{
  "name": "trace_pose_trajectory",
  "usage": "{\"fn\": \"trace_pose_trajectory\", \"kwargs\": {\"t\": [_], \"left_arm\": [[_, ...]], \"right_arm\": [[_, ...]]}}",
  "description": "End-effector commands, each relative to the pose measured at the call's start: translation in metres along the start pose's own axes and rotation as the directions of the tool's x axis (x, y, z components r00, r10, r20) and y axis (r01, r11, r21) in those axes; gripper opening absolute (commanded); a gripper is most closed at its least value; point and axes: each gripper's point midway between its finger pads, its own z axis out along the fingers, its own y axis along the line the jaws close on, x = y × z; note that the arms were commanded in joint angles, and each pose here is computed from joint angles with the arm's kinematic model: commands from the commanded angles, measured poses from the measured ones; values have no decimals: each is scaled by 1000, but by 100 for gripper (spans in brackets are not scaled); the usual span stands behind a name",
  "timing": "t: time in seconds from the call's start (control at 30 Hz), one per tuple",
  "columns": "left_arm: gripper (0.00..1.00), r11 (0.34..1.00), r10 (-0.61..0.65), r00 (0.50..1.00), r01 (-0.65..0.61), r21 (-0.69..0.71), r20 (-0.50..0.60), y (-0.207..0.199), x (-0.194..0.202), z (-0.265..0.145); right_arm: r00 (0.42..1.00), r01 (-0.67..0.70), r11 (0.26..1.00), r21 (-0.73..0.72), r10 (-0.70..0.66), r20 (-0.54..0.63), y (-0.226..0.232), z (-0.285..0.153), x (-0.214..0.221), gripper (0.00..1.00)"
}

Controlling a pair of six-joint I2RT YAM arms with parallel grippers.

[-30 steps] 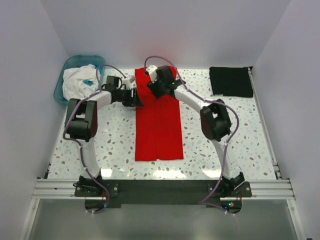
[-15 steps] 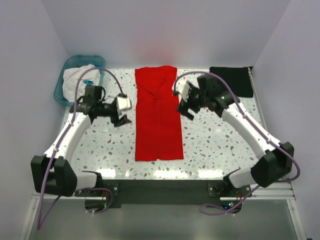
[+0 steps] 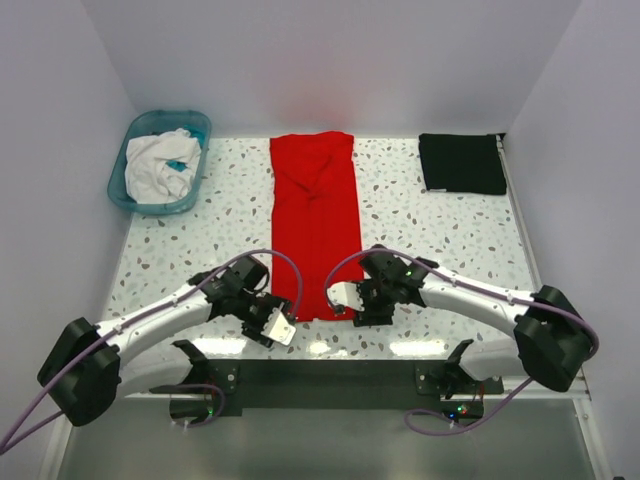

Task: Fold and stack the t-shirts
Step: Fold the tshirt

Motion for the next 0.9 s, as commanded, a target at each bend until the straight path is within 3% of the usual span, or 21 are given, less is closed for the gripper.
{"fn": "trace_pose_trajectory", "kwargs": {"t": [0.0,0.27,0.47,0.57,0.77,0.87], "left_arm": [[64,994,26,998,-31,-102,-50,29,7,3],[62,990,42,989,-60,-130,-139,37,30,8],[60,996,60,980,-71,-55,-190,27,49,18],[55,996,46,978,-59,-59,-202,29,53,20],[19,998,34,979,-43,-42,-203,33,55,24],[5,998,55,982,-60,-26,-178,34,45,20]], "right_arm": [[995,99,991,90,-101,18,-20,13,-7,59],[986,165,980,113,-167,4,-26,24,-3,60],[980,198,977,80,-198,-15,-24,38,-1,60],[977,211,976,54,-209,-32,-23,47,3,56],[980,188,982,19,-187,-74,-21,57,14,20],[985,168,985,30,-167,-48,-19,50,8,0]]}}
